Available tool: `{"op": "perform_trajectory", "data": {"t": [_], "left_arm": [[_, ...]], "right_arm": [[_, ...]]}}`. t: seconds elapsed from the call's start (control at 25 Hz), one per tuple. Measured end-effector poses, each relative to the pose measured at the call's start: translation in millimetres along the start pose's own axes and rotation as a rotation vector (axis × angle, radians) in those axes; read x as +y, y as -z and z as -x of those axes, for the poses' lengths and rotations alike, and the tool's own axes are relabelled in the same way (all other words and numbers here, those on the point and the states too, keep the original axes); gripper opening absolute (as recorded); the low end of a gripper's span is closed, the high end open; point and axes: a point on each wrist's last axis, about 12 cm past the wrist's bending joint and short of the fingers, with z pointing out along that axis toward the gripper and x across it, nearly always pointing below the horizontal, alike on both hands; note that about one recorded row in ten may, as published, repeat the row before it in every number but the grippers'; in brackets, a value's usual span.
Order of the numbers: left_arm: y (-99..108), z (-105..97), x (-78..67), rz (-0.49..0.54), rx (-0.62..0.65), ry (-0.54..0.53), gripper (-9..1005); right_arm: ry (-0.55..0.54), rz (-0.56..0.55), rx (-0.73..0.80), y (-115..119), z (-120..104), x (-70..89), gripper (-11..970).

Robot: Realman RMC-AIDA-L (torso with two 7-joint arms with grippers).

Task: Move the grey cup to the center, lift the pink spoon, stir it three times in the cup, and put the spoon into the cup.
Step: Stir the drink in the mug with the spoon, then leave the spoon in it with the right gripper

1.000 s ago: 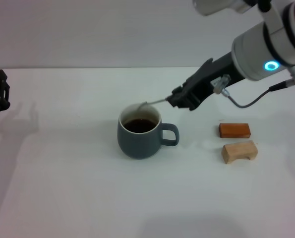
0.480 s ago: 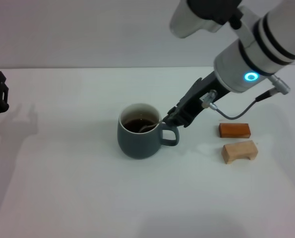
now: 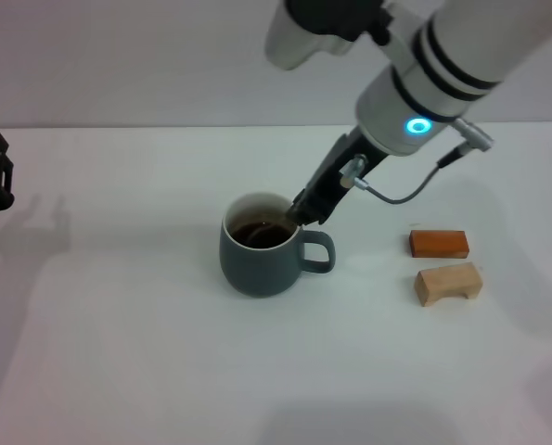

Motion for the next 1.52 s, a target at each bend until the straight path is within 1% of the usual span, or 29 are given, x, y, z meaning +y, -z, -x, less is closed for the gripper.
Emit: {"op": "perform_trajectory", "data": {"t": [0.24,0.44,0.68,0.84,0.96,1.08,1.16,1.28,1.52], "left_arm": [[1.6,0.7,1.4,0.005,-0.008,0.010,324],[1.6,1.2,1.7,0.006,-0.011,0.010,324],[2.2,1.3,1.7,0.006,-0.013,0.010,325],[2.8,1.5,1.3,0.002,-0.017,0.011,325],[3.3,1.8,1.1,0.000,-0.020,0.011,325],[3.6,1.7,1.0,0.000,-0.020,0.012,325],[5.1,1.4,1.4,0.001,-0.021,0.013,326],[5.6,1.3,1.6,0.001,-0.021,0.014,326],[8.0,0.8,3.1,0.006,-0.018,0.024,326]], "right_arm": [[0.034,0.003,0.037,-10.5,10.2,-1.4,144],[0.051,-0.012,0.050,-12.8,13.4,-0.6,144],[0.049,-0.019,0.045,-16.2,14.7,-0.9,144],[0.037,-0.050,0.061,-20.7,10.3,-6.8,144],[0.037,-0.052,0.070,-20.7,9.3,-7.2,144],[0.038,-0.031,0.085,-19.8,8.3,-4.0,145],[0.040,0.009,0.081,-20.0,9.6,2.0,145],[0.043,0.024,0.068,-20.2,12.0,4.9,145],[0.056,-0.021,0.037,-24.3,16.0,2.8,142]]}}
